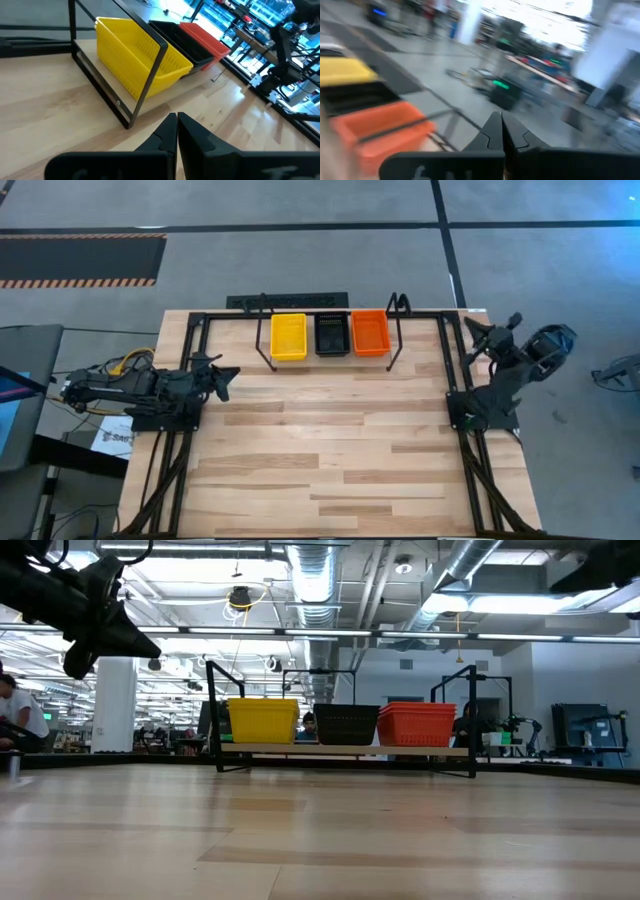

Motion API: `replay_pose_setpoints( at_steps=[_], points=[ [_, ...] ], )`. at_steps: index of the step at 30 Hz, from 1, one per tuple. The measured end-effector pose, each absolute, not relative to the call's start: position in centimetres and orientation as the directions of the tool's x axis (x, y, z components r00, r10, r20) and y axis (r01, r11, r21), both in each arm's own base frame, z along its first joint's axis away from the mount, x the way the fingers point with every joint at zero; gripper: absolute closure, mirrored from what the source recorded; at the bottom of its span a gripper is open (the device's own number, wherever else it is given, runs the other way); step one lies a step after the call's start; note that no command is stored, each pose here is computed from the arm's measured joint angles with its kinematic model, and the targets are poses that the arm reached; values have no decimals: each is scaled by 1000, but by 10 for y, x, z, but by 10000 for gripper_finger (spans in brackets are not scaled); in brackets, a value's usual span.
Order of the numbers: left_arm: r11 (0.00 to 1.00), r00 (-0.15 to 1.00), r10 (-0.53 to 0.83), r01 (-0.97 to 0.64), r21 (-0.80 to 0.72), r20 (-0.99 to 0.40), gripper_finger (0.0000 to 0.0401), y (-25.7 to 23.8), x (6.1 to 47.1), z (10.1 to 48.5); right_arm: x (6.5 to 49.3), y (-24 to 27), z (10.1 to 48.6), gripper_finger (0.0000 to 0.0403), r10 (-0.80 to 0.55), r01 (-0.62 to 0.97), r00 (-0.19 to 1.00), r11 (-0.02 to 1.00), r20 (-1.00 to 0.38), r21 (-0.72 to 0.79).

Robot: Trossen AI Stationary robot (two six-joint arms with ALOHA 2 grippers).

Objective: Stack baskets on shelf by color
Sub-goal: Return to Home Position

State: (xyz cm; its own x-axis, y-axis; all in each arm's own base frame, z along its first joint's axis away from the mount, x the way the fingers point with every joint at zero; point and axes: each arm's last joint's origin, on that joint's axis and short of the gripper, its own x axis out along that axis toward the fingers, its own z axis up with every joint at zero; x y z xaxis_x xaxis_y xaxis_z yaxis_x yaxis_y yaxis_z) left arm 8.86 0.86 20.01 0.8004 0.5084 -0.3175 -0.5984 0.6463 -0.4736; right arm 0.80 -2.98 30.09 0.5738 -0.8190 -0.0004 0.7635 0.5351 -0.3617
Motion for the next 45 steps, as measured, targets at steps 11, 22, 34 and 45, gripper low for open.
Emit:
replay_pose_setpoints(
  at_steps=[11, 22, 34, 45],
  points=[
    [638, 790, 526, -611, -469, -314, 401, 9, 88, 200, 3, -29, 306, 397, -979, 948, 206, 199, 1, -248],
    [640, 793, 520, -608, -470, -318, 401, 9, 88, 200, 4, -29, 307, 398, -983, 958, 182, 178, 0, -227],
    [644, 801, 505, -597, -477, -321, 401, 8, 89, 200, -11, -33, 350, 401, -640, 592, 715, 769, -283, -244],
    [644, 801, 505, -597, -478, -320, 401, 8, 89, 200, 1, -33, 348, 402, -474, 445, 843, 880, -254, -163]
  ],
)
